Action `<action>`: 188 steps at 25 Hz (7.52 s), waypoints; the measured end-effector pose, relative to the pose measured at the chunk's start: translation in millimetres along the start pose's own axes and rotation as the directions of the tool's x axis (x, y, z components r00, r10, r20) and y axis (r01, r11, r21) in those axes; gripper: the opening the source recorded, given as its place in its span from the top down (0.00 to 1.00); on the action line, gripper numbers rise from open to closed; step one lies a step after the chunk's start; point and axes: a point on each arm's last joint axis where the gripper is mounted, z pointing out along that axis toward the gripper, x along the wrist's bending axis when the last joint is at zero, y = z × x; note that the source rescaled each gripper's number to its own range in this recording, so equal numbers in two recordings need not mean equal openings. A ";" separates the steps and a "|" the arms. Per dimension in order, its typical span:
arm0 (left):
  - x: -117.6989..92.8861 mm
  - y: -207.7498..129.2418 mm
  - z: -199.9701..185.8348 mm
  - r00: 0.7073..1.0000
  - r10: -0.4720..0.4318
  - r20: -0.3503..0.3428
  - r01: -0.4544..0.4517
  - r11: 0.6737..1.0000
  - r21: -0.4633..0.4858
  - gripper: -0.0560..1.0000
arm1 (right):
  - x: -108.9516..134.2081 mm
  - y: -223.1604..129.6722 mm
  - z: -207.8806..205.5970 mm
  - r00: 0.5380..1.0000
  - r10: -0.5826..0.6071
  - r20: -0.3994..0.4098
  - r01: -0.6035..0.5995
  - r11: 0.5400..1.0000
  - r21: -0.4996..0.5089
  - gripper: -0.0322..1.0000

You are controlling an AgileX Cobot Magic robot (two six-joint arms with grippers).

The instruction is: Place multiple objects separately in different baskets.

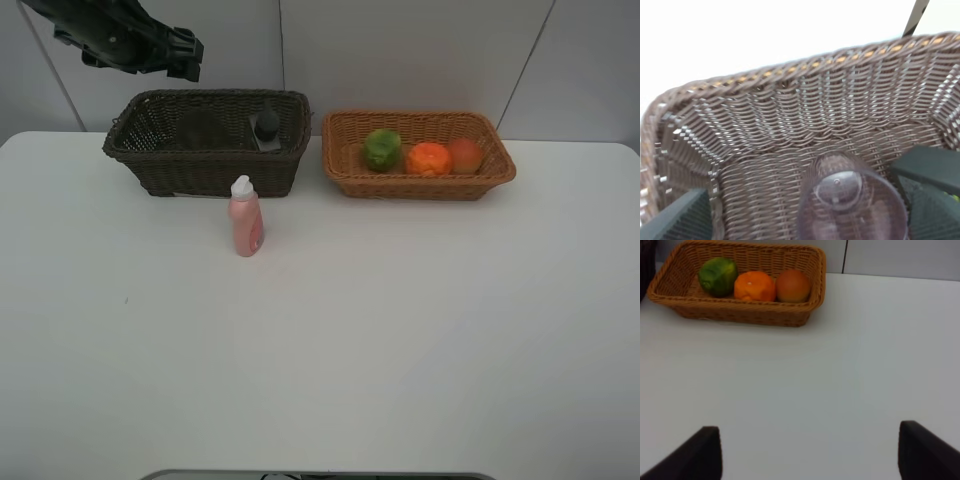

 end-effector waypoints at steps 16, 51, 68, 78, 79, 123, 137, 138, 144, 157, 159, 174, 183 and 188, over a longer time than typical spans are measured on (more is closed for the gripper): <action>-68.7 -29.0 -64.5 0.971 0.065 0.231 -0.152 0.910 0.385 0.00 | 0.0 0.0 0.0 1.000 0.000 0.000 0.000 1.000 0.000 0.20; -116.3 -86.7 35.5 0.973 0.083 0.214 -0.179 0.855 0.487 0.00 | 0.0 0.0 0.0 1.000 0.000 0.000 0.000 1.000 0.000 0.20; -116.9 -103.4 53.0 0.975 0.087 0.206 -0.186 0.823 0.536 0.58 | 0.0 0.0 0.0 1.000 0.000 0.000 0.000 1.000 0.000 0.20; -117.0 -103.5 52.9 0.982 0.048 0.181 -0.141 0.826 0.546 0.60 | 0.0 0.0 0.0 1.000 0.000 0.000 0.000 1.000 0.000 0.20; -117.0 -103.5 52.9 0.982 0.048 0.181 -0.141 0.826 0.546 0.60 | 0.0 0.0 0.0 1.000 0.000 0.000 0.000 1.000 0.000 0.20; 28.8 0.6 -34.8 0.975 -0.215 -0.047 0.218 0.973 0.080 0.60 | 0.0 0.0 0.0 1.000 0.000 0.000 0.000 1.000 0.000 0.20; 37.3 -35.4 56.7 0.964 -0.260 -0.052 0.264 0.959 0.099 0.60 | 0.0 0.0 0.0 1.000 0.000 0.000 0.000 1.000 0.000 0.20; 37.2 -37.9 59.9 0.964 -0.260 -0.054 0.264 0.958 0.108 0.60 | 0.0 0.0 0.0 1.000 0.000 0.000 0.000 1.000 0.000 0.20; 37.1 -40.7 64.6 0.964 -0.262 -0.053 0.266 0.958 0.108 0.60 | 0.0 0.0 0.0 1.000 0.000 0.000 0.000 1.000 0.000 0.20; 37.0 -46.1 71.5 0.963 -0.263 -0.056 0.268 0.955 0.124 0.60 | 0.0 0.0 0.0 1.000 0.000 0.000 0.000 1.000 0.000 0.20; 37.0 -49.4 75.7 0.963 -0.263 -0.058 0.268 0.954 0.132 0.60 | 0.0 0.0 0.0 1.000 0.000 0.000 0.000 1.000 0.000 0.20; 36.8 -50.9 80.2 0.967 -0.248 -0.051 0.253 0.960 0.123 0.36 | 0.0 0.0 0.0 1.000 0.000 0.000 0.000 1.000 0.000 0.20; 36.9 -37.9 64.9 0.976 -0.215 -0.038 0.218 0.973 0.081 0.16 | 0.0 0.0 0.0 1.000 0.000 0.000 0.000 1.000 0.000 0.20; 36.9 -20.0 35.8 0.976 -0.216 -0.031 0.217 0.975 0.044 0.16 | 0.0 0.0 0.0 1.000 0.000 0.000 0.000 1.000 0.000 0.20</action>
